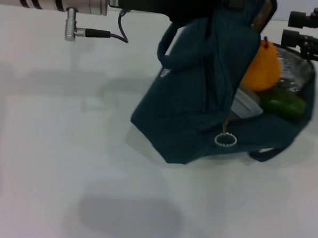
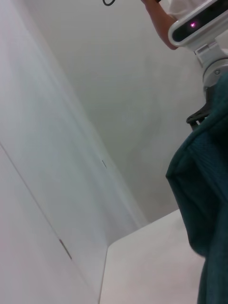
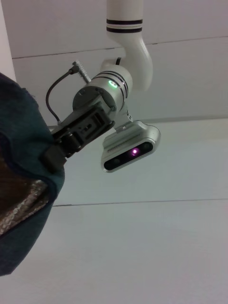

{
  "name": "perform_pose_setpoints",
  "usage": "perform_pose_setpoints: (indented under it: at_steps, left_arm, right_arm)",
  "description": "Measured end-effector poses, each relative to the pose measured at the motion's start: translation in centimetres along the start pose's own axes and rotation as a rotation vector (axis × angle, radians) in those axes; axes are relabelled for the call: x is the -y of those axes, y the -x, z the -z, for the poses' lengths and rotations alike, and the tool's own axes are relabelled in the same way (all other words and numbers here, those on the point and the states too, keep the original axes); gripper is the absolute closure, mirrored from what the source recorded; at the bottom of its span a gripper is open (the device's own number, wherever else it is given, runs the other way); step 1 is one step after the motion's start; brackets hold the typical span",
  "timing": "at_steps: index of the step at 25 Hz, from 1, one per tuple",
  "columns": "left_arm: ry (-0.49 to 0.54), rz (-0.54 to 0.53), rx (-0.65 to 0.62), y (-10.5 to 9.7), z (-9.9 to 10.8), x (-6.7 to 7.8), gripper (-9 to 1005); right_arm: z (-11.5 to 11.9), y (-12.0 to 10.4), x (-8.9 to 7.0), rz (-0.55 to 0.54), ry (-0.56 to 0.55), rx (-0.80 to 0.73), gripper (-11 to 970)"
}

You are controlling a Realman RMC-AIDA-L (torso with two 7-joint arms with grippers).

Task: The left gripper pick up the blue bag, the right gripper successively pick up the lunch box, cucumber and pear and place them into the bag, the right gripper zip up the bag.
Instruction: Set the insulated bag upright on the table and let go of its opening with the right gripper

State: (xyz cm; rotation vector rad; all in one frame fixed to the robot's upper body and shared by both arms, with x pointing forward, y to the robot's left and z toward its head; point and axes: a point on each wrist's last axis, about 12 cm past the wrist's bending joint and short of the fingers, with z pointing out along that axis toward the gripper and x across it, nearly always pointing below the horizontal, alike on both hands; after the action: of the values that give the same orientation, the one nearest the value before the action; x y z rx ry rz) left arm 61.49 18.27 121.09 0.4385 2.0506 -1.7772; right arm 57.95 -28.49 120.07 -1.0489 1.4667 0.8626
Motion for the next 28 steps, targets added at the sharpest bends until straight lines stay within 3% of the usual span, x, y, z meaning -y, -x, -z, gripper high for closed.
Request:
perform_pose_setpoints:
  at_steps: [11,18,23,28]
  left_arm:
    - [0.006,-0.003,0.014,0.2,0.3,0.0,949]
    - [0.014,-0.008,0.022,0.4,0.4,-0.1,949]
    - [0.015,-0.007,0.023,0.4,0.4,-0.1,949]
    - [0.016,-0.003,0.027,0.2,0.6,-0.2,949]
  right_arm:
    - [2.2,0.0,-0.2,-0.025,-0.017,0.04,562]
    - [3.9,-0.8,0.3,-0.057,-0.106,0.05,563]
    - [5.3,-2.4,0.8,-0.13,-0.21,0.052,563]
    - [5.8,-5.3,1.0,-0.27,-0.278,0.051,564]
